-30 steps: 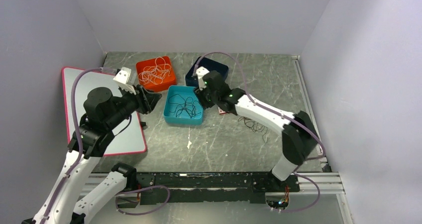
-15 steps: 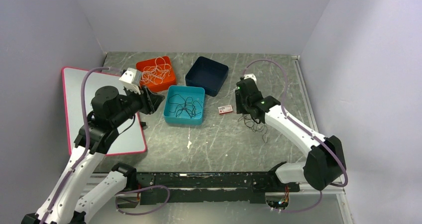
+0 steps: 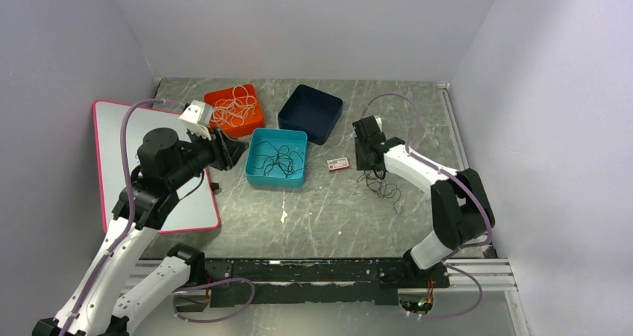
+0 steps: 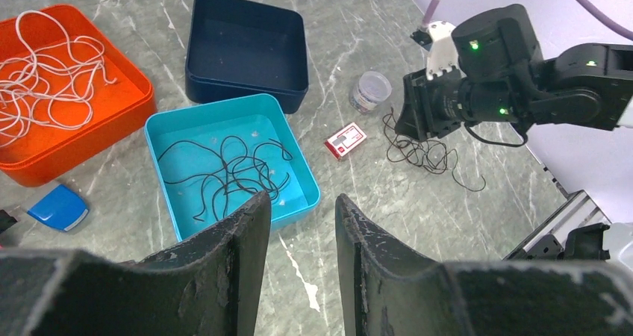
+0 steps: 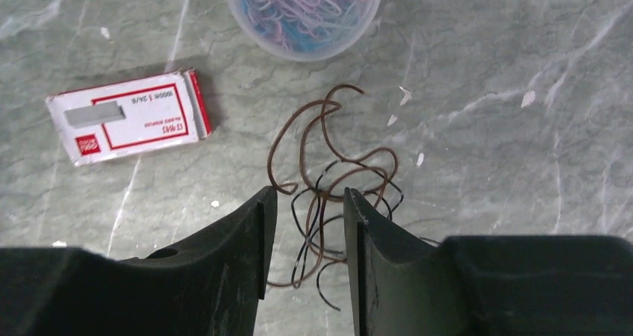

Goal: Untangle the cables

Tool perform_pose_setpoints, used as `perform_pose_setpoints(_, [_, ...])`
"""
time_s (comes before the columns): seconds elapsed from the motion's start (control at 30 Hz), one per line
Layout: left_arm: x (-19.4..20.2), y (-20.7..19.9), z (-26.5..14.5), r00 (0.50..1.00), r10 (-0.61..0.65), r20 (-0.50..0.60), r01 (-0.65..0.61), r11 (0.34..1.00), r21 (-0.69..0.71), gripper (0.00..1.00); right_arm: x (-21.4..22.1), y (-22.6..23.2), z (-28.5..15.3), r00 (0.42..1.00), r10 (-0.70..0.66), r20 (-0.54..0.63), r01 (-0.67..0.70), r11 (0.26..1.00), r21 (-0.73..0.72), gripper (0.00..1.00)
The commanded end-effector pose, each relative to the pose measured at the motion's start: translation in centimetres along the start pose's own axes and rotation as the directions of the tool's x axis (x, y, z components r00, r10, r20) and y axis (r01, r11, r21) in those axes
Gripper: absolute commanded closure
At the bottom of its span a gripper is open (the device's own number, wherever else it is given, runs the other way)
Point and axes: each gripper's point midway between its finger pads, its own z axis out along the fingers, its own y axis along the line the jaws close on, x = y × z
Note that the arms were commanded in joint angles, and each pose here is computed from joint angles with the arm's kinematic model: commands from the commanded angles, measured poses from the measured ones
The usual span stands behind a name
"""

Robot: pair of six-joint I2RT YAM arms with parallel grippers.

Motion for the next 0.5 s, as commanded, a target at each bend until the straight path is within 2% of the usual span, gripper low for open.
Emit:
perform_pose_setpoints(0.0, [-1.2,-0.7,0.0,0.999,0.0,0.038,-0.001,0.999,0.034,0.58,-2.9,0.9,1.5,0.998,-0.003,0.062,0.004,1.0,-0.029,0.6])
perform_pose_setpoints(0.33, [-1.4,-0.5,-0.6,0.999,0.007,0.04,-0.007,1.0,0.013,0.58,-3.3,1.8,3.8,0.998,-0.022,0.051,0.024,0.999,-0.04,0.67])
perform_pose_setpoints(0.4, [-1.3,-0.5,-0.6,0.999,0.006,0.039,-0.006,1.0,0.013,0.58,-3.2,1.7,3.9,0.998,-0.027,0.049,0.029,0.999,-0.033,0.7])
perform_pose_setpoints(0.47, [-1.3,-0.5,-0.6,0.999,0.005,0.038,-0.006,1.0,0.012,0.57,-3.2,1.6,3.8,0.998,-0.029,0.05,0.031,0.999,-0.031,0.78])
